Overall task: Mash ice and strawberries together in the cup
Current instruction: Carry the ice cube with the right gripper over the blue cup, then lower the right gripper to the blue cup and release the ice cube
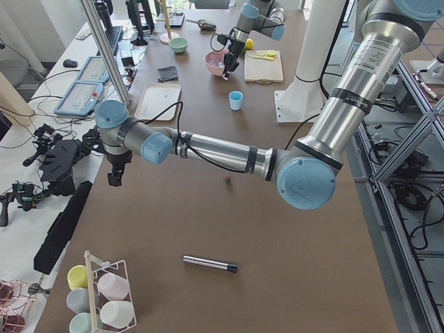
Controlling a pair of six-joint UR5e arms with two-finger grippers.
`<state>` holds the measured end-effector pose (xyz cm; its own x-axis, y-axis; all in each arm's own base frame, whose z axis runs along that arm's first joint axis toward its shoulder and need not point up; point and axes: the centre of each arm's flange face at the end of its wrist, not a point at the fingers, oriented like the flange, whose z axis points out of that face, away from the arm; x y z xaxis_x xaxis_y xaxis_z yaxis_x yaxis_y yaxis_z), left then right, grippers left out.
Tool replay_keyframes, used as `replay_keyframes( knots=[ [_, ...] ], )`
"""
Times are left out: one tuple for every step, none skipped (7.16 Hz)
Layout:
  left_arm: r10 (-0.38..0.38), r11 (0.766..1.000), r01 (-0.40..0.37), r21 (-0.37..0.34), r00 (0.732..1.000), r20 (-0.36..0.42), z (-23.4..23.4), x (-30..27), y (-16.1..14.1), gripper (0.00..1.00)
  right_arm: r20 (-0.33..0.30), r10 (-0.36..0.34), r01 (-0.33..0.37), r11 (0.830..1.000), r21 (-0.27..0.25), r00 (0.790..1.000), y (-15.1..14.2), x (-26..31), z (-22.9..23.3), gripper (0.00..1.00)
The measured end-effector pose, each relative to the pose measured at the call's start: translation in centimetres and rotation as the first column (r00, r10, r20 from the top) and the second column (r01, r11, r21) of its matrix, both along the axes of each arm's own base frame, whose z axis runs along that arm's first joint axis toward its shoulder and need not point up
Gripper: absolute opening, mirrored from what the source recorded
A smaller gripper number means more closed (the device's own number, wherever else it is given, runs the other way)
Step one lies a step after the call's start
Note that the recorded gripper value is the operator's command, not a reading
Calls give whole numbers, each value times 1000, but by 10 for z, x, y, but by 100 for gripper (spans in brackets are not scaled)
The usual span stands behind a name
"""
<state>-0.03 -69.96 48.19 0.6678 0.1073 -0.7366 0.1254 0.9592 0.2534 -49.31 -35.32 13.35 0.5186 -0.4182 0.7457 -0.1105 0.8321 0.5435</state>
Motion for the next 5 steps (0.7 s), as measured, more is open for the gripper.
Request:
replay_keyframes(
  knots=[
    [-5, 1000, 5, 0, 1000, 0, 0, -4, 0, 98, -5, -7, 7, 1000, 5, 1000, 2, -9, 4, 0],
    [-9, 1000, 9, -2, 1000, 1, 1, -6, 1, 98, -10, -12, 12, 1000, 7, 1000, -1, -22, 11, 0],
    [-12, 1000, 12, -6, 1000, 2, 4, -8, 2, 98, -12, -15, 15, 1000, 6, 1000, -3, -34, 20, 0],
    [-15, 1000, 15, -9, 1000, 3, 7, -11, 4, 98, -12, -19, 19, 1000, 2, 1000, -2, -42, 24, 0],
    [-17, 1000, 17, -9, 1000, 3, 8, -13, 4, 98, -13, -24, 24, 1000, -1, 1000, 1, -47, 27, 0]
  ],
)
